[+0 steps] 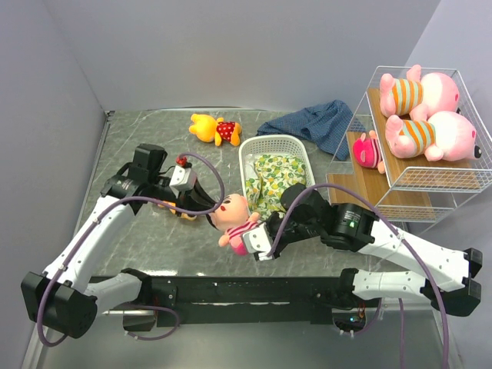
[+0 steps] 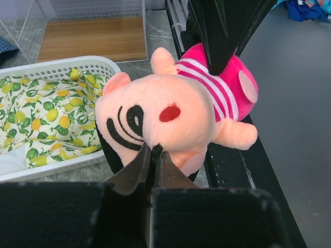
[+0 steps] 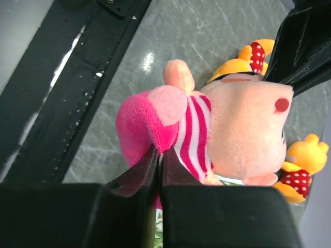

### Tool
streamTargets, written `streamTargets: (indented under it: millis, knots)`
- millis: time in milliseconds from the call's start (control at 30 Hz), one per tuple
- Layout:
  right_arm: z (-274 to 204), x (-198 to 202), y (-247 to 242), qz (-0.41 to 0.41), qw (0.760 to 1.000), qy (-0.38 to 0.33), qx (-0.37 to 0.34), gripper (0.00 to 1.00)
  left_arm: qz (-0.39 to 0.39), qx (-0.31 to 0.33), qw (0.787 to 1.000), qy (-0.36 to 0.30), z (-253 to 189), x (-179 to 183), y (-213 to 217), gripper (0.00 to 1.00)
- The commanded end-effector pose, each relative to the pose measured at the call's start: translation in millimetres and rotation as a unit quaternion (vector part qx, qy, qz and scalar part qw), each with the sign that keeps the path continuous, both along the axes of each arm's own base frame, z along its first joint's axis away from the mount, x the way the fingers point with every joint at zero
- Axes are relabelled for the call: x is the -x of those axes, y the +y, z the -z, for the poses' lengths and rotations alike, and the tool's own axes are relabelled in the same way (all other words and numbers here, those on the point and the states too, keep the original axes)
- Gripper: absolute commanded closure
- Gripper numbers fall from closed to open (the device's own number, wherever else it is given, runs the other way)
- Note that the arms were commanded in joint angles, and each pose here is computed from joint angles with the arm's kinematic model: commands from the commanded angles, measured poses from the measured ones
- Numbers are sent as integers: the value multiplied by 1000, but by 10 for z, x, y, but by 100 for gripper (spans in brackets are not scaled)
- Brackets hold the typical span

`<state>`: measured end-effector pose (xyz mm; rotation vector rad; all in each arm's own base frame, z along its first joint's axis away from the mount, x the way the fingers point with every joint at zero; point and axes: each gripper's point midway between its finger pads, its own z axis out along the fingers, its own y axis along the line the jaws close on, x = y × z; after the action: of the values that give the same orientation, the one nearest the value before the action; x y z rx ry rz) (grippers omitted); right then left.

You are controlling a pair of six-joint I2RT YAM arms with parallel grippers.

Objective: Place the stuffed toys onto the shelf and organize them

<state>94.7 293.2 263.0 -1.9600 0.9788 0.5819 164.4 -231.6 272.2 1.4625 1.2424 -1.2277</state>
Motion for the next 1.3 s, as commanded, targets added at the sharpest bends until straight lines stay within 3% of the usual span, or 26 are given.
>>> streamTargets:
  millis: [0,33,100,233,267,333,567,700,800,967,1000,1100,1167,1200,1267]
  knots:
    - [-187,-108,77,29,998,-20,-48,100,21,33,999,-16,-279,30,-49,84]
    - [-191,-96,78,28,998,-18,-49,100,11,30,999,-13,-253,-3,-53,80]
    - [-200,-77,87,25,998,-13,-50,100,-26,33,999,-27,-346,-126,-65,59]
    - [-266,-119,85,42,997,-14,-64,100,-92,54,992,-62,-469,-286,-53,33]
    - [-259,-148,85,52,996,-15,-66,100,-105,61,990,-72,-520,-327,-51,17]
    - [-327,-227,68,80,993,-20,-80,100,-143,77,983,-88,-667,-441,-36,2]
    - [-389,-363,22,150,985,4,-90,100,-219,86,968,-85,-841,-749,-2,4]
    - [-421,-447,-30,181,978,-2,-102,100,-232,79,968,-49,-761,-836,-21,4]
    - [-522,-608,-89,236,963,-11,-131,100,-301,79,950,-26,-760,-1021,70,4]
    - [-872,-1037,-303,428,878,39,-210,100,-427,75,901,8,-824,-1285,343,4]
    - [-838,-1134,-357,461,865,28,-199,100,-480,75,874,15,-825,-1403,488,4]
    - [-858,-1296,-460,527,828,23,-192,100,-564,87,821,36,-900,-1548,747,4]
    - [-949,-1356,-560,570,798,29,-191,100,-584,80,806,49,-856,-1566,815,4]
    - [-768,-1364,-599,587,796,23,-142,100,-589,75,803,52,-813,-1574,832,4]
    - [-821,-1410,-717,635,760,26,-138,100,-604,71,791,58,-749,-1595,888,4]
